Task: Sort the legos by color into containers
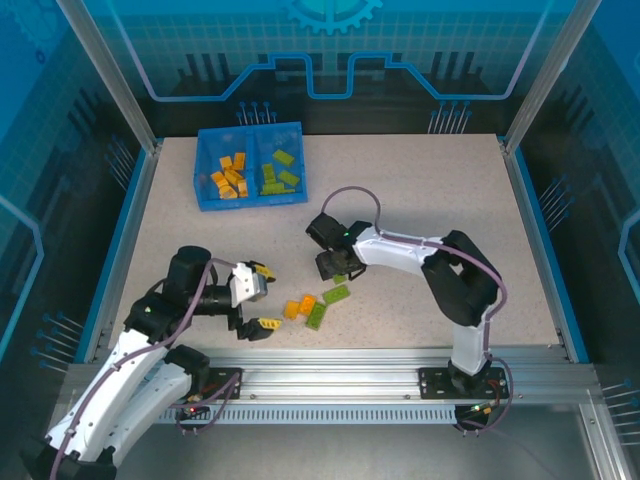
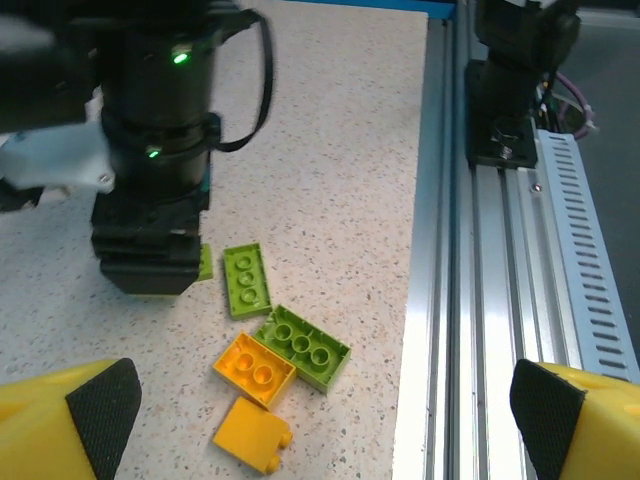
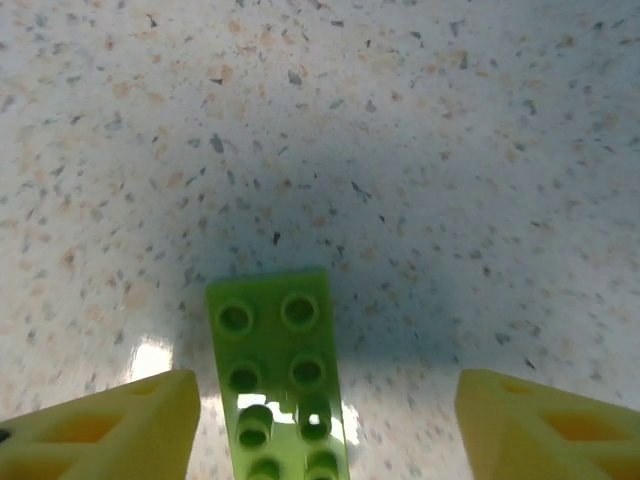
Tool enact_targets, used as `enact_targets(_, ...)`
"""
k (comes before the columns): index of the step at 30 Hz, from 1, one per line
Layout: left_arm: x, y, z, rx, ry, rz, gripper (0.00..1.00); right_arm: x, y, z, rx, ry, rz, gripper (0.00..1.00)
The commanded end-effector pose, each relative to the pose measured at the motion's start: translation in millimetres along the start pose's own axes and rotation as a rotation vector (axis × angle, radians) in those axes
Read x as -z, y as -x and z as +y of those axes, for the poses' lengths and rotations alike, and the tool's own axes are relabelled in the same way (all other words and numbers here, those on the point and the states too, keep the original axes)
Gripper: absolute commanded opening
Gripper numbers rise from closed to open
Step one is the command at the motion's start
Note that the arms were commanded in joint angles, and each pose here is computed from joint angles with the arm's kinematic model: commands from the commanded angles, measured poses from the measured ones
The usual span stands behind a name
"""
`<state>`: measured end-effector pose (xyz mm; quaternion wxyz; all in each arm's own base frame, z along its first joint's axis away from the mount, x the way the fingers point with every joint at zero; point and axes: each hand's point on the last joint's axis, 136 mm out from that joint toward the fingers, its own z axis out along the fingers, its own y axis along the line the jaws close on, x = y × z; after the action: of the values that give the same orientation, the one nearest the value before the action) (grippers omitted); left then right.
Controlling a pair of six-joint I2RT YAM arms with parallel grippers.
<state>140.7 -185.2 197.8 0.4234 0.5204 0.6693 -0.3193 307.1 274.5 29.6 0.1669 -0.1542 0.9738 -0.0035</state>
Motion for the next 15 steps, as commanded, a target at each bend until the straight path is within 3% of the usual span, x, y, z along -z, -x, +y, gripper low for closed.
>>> enact_targets(1,-3,5,-11,-0.102,-0.062,-0.059,0.99,-7,-6,8,0.033,-0.029,0.033,0.61)
enact_targets(15,-4,0,-2,-0.133,-0.007,-0.047,0.99,-6,-16,13,0.013,0.000,0.068,0.37)
